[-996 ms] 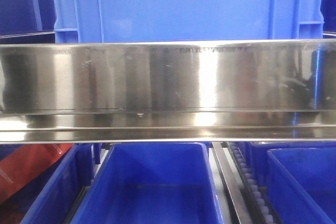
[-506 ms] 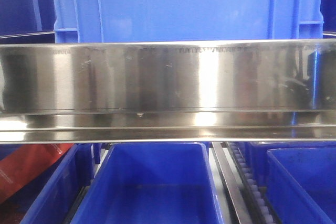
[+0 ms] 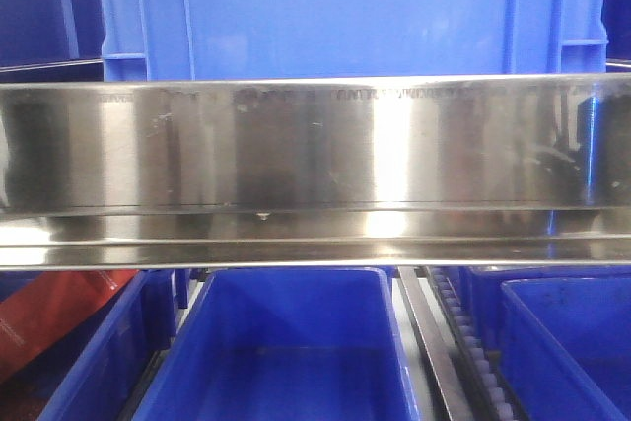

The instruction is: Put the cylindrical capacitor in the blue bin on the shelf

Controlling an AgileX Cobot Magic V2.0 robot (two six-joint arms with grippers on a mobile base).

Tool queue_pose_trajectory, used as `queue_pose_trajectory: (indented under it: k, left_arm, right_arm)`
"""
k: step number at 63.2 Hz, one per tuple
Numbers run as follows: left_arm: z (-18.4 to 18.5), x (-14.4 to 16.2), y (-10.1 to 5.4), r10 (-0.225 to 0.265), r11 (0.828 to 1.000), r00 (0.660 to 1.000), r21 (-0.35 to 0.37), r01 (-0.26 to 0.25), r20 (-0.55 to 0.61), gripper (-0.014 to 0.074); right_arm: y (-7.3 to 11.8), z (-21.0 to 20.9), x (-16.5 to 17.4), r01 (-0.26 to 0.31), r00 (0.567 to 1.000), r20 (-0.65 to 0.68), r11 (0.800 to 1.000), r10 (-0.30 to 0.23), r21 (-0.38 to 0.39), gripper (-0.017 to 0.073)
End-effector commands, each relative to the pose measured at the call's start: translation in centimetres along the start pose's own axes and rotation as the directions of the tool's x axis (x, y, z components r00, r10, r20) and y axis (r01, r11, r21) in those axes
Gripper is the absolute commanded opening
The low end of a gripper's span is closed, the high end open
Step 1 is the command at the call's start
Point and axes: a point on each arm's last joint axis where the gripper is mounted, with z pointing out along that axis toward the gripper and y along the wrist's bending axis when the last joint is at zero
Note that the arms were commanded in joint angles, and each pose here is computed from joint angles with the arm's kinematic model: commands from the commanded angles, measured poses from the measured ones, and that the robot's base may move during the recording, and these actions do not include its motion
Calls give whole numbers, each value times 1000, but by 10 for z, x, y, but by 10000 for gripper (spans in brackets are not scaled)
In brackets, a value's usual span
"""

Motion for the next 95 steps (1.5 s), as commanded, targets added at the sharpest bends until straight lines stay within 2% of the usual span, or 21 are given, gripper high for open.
queue_pose_trajectory:
  k: [1,4,5,6,10,16,17,21,26,33,41,52,58,67,73,83,89,95]
  left_arm:
    - [-1,1,4,14,998,999,-57,-12,33,-111]
    - [-1,4,6,2,996,1000,-85,0,26,-111]
    - [-2,6,8,13,995,1000,-102,-10,26,-111]
    - [-2,8,8,-4,993,1000,-114,7,21,-111]
    - [-3,17,12,-19,987,1000,-161,17,-6,-111]
    - [-6,31,19,48,964,997,-258,-63,-62,-111]
    - [-7,34,20,41,961,997,-270,-58,-68,-111]
    - [-10,40,23,64,945,993,-313,-92,-97,-111]
    - [-15,47,27,129,918,985,-362,-164,-118,-111]
    - [-22,55,29,144,894,984,-413,-176,-106,-111]
    - [-27,66,30,148,879,984,-443,-178,-102,-111]
    - [-29,93,36,114,877,979,-446,-179,-168,-111]
    - [-29,93,35,115,879,979,-442,-180,-170,-111]
    - [-29,94,34,156,883,968,-412,-226,-197,-111]
    - [-29,93,34,135,887,974,-416,-200,-182,-111]
    - [-29,94,34,131,887,974,-417,-199,-185,-111]
    - [-29,94,34,109,891,979,-420,-174,-174,-111]
    - [-29,94,34,109,891,979,-420,-174,-174,-111]
  right_arm:
    - [0,0,-2,14,1000,19,1000,-14,1,-162]
    - [0,0,-2,14,1000,19,1000,-14,1,-162]
    - [0,0,-2,14,1000,19,1000,-14,1,-162]
    - [0,0,-2,14,1000,19,1000,-14,1,-162]
    - [0,0,-2,14,1000,19,1000,-14,1,-162]
    - [0,0,-2,14,1000,19,1000,-14,1,-162]
    - [0,0,-2,14,1000,19,1000,-14,1,-162]
    - [0,0,-2,14,1000,19,1000,-14,1,-162]
    - [0,0,-2,14,1000,19,1000,-14,1,-162]
    - [0,0,-2,14,1000,19,1000,-14,1,-162]
    - [0,0,-2,14,1000,19,1000,-14,1,-162]
    - [0,0,-2,14,1000,19,1000,-14,1,-162]
    - [0,0,-2,14,1000,19,1000,-14,1,-162]
    - [0,0,-2,14,1000,19,1000,-14,1,-162]
    - [0,0,-2,14,1000,19,1000,-14,1,-162]
    - [0,0,-2,14,1000,19,1000,-14,1,-162]
    - [0,0,-2,14,1000,19,1000,-14,1,-162]
    - [0,0,-2,14,1000,19,1000,-14,1,-162]
